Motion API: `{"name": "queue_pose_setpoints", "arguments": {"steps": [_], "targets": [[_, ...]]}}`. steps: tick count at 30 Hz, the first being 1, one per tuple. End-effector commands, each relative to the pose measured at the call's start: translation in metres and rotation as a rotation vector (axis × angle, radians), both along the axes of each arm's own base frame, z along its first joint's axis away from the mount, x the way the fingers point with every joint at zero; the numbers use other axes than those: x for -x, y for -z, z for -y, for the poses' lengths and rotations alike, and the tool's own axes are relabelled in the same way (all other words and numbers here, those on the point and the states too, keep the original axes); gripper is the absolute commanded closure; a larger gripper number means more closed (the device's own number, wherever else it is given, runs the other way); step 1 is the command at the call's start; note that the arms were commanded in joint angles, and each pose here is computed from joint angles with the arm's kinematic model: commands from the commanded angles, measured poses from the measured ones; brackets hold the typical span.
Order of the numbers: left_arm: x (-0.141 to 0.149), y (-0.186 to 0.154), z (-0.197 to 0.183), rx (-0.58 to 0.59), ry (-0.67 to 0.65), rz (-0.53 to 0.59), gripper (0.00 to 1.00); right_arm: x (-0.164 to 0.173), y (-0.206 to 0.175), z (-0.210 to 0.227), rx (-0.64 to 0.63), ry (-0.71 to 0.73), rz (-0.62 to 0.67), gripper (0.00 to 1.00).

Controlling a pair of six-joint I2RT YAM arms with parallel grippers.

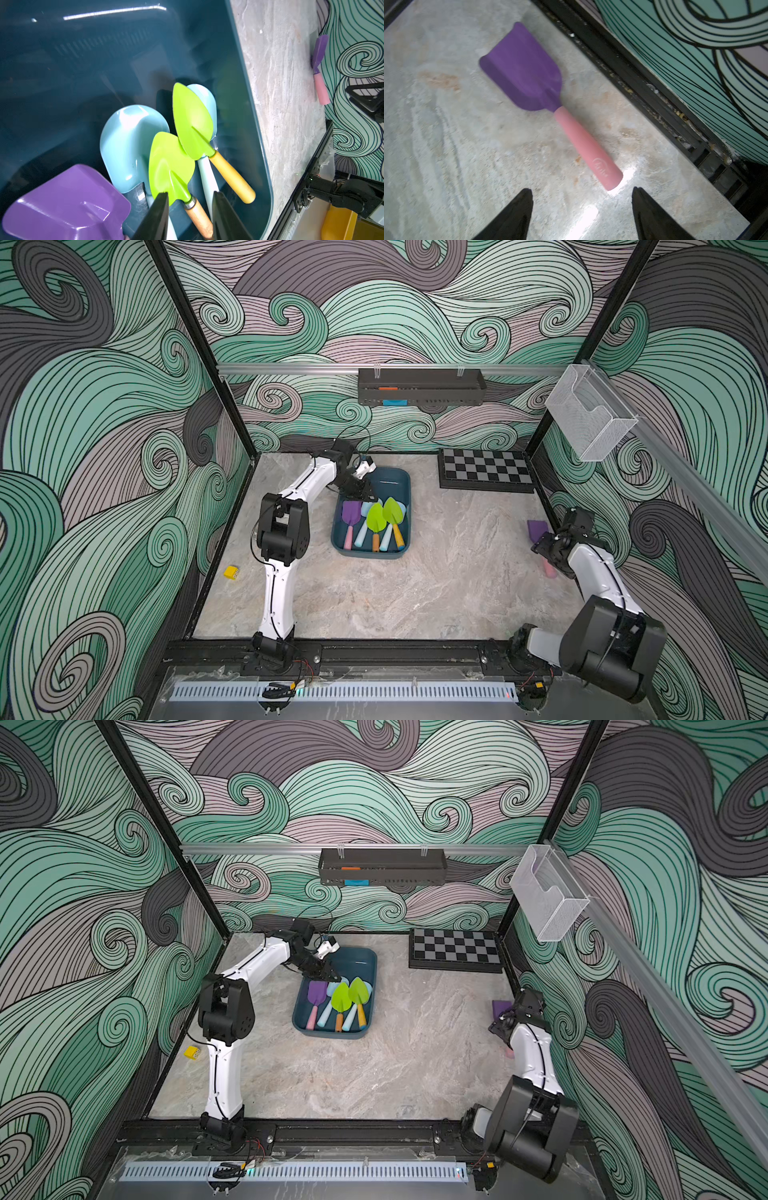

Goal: Put the shovel into the storage box
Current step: Place the shovel in the storage box, then pick up the shovel from the center of the board.

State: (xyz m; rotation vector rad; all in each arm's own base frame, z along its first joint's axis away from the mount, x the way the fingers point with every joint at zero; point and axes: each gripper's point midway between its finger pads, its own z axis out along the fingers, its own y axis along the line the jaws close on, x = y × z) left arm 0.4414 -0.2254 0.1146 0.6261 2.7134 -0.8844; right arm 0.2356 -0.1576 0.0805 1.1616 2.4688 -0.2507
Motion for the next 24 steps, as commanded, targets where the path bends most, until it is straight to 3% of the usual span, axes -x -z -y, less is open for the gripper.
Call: {"name": "queue_pose_setpoints", "arguments": {"steps": [1,19,24], "targets": [[0.002,-0.009,0.008,0.040,0.004,0.012,0.62,-0.002,0.016,0.005,-0.055,0.041,0.025,0.22],[0.013,0.001,0.016,0.035,0.017,0.001,0.61,-0.030,0.053,0.012,-0.162,0.035,-0.010,0.19],[0.013,0.003,0.016,0.025,0.018,0.001,0.61,-0.035,0.064,0.005,-0.216,0.019,-0.012,0.32]]}}
